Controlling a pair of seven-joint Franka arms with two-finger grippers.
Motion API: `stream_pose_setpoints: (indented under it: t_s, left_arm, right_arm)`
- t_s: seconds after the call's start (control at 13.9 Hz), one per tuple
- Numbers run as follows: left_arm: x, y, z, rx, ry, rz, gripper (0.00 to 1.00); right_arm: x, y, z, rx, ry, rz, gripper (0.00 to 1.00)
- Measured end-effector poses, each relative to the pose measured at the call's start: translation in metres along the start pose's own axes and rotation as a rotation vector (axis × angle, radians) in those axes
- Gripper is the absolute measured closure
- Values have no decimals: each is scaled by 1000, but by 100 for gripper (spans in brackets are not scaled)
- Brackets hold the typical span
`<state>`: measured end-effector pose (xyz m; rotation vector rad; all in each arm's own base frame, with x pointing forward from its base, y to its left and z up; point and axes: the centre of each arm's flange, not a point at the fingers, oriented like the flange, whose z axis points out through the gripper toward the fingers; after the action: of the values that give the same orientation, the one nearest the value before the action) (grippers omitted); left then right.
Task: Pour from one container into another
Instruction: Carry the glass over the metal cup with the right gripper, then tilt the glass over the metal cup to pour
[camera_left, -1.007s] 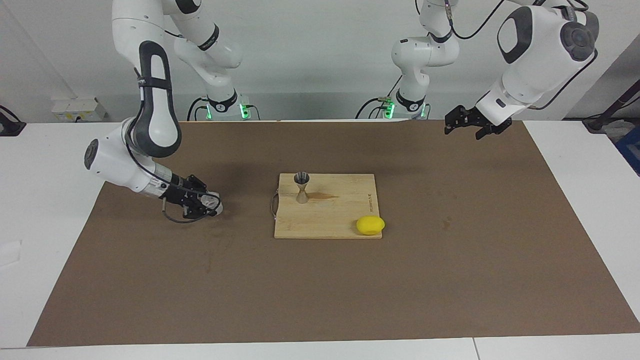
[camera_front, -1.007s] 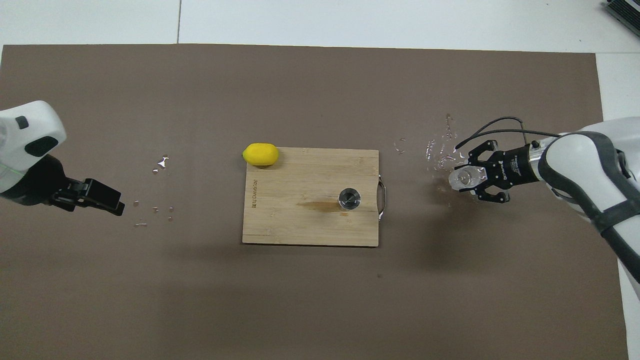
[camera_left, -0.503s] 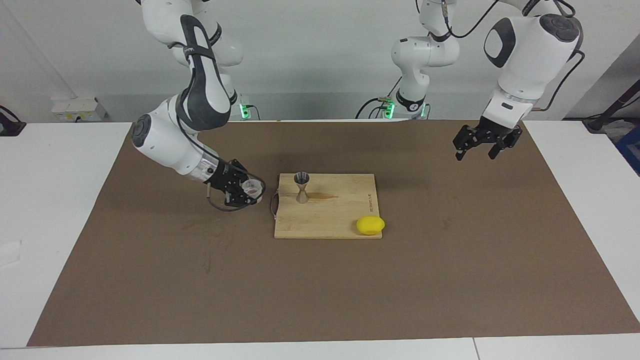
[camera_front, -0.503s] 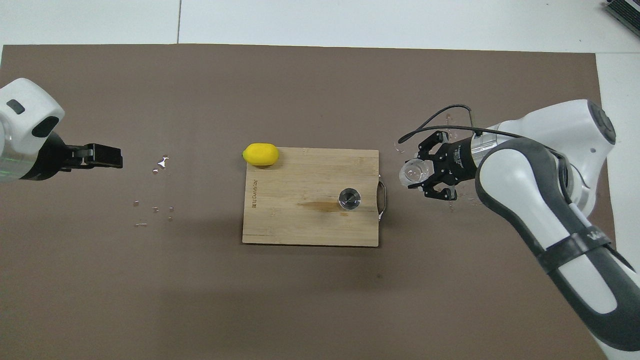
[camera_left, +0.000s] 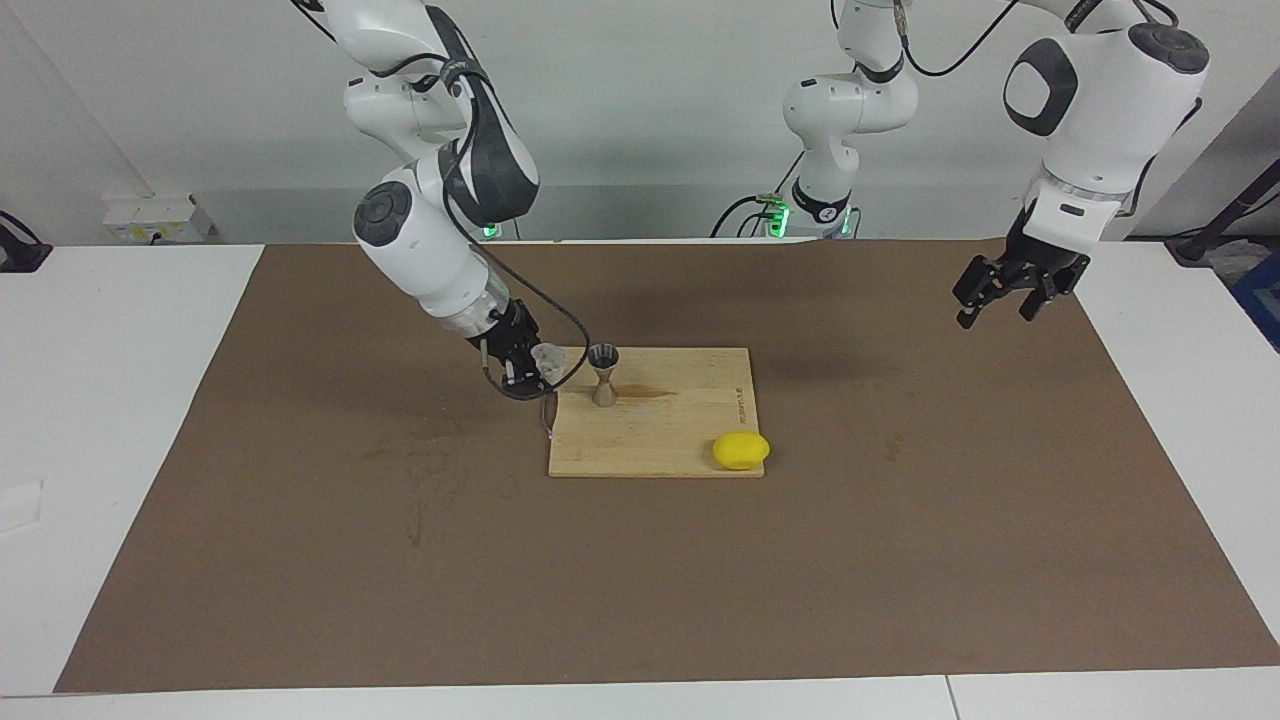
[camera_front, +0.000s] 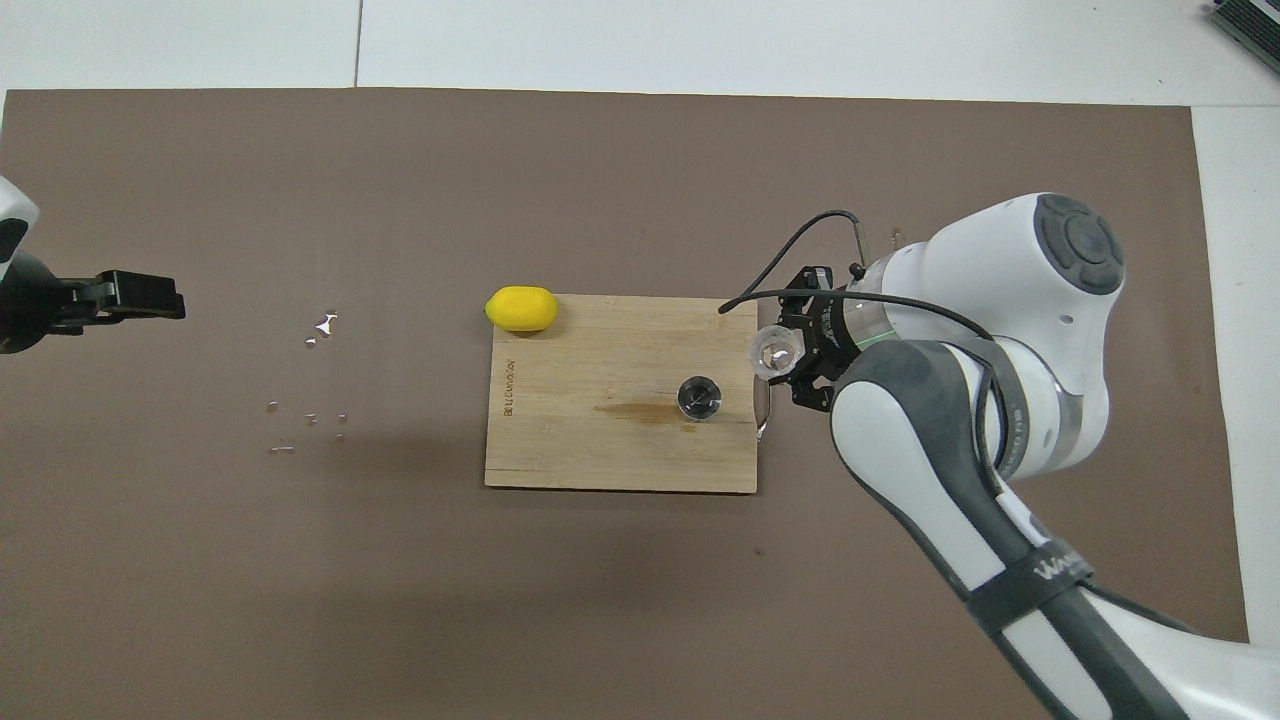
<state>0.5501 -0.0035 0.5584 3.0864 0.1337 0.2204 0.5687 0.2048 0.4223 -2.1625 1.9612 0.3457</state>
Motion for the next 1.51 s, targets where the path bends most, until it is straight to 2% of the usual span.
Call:
stream_pose_setpoints:
  t_s: [0.36,0.5,0.65,1.51]
  left_arm:
    - [1,-20,0,5,-2,-39,0]
    - [-2,-26,1,8,-29,-50,0]
    - [-6,-27,2,10,-59,-52,0]
    - [-6,-46,2,13,-60,-90,0]
  right_arm:
    - [-41,9,6,19,164,-85,49]
    - [-55,13,9,34,218,-119,49]
    - [-67,16,11,49,253,-154,49]
    - [-110,33,24,109,466,-378,49]
